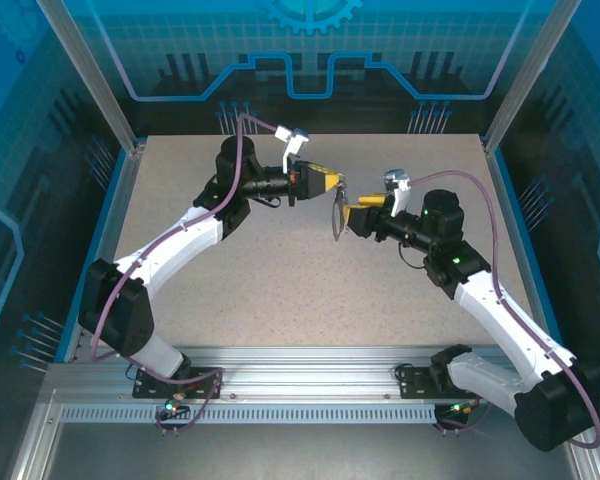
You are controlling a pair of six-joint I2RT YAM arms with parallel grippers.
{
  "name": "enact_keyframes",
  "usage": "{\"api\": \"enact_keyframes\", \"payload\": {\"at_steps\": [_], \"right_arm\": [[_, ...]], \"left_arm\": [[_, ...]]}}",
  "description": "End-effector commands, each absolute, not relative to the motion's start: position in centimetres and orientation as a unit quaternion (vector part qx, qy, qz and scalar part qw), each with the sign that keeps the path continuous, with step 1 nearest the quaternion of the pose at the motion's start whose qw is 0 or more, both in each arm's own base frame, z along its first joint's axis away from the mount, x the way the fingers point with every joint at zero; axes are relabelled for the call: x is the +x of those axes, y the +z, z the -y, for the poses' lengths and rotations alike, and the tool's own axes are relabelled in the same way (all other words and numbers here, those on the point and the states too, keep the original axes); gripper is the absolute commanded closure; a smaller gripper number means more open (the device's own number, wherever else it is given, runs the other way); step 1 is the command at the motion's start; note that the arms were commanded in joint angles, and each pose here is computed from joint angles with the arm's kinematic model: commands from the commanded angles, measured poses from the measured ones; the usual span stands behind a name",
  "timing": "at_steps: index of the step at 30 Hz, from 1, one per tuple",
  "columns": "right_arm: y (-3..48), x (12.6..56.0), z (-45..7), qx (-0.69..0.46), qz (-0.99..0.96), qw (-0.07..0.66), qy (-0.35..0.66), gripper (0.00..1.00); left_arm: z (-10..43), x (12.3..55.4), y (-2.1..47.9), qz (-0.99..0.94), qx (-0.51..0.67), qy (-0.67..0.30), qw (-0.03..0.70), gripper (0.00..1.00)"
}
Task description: Put the keys on the keyring
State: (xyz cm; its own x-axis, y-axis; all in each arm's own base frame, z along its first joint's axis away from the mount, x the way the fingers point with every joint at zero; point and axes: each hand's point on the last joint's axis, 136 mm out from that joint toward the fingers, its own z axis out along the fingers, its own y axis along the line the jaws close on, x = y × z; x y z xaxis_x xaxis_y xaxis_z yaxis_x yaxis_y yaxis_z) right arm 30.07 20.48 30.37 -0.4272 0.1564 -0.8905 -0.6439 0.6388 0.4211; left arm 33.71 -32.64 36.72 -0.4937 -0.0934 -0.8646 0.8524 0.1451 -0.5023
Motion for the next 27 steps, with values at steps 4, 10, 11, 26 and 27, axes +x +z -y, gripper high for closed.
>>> {"api": "enact_keyframes", "payload": {"at_steps": [4,10,11,26,27], "right_arm": [[32.5,29.9,-20.8,-0.179,-0.729,0.544,0.375,0.38],[32.8,30.5,-21.5,-0.183,-0.727,0.544,0.376,0.38],[32.7,30.6,-21.6,-0.183,-0.728,0.543,0.376,0.39],[31.6,31.2,-22.7,-0.199,-0.734,0.529,0.376,0.78],[31.5,31.1,-22.9,-0.203,-0.734,0.527,0.378,0.84]], "left_arm": [[32.4,32.7,38.5,-0.619,0.304,-0.585,0.428,1.00],[32.5,32.7,38.6,-0.617,0.307,-0.585,0.428,1.00],[32.6,32.6,38.6,-0.617,0.307,-0.586,0.427,1.00],[32.8,32.9,38.4,-0.619,0.303,-0.583,0.431,1.00],[32.8,33.0,38.4,-0.619,0.302,-0.583,0.431,1.00]]}}
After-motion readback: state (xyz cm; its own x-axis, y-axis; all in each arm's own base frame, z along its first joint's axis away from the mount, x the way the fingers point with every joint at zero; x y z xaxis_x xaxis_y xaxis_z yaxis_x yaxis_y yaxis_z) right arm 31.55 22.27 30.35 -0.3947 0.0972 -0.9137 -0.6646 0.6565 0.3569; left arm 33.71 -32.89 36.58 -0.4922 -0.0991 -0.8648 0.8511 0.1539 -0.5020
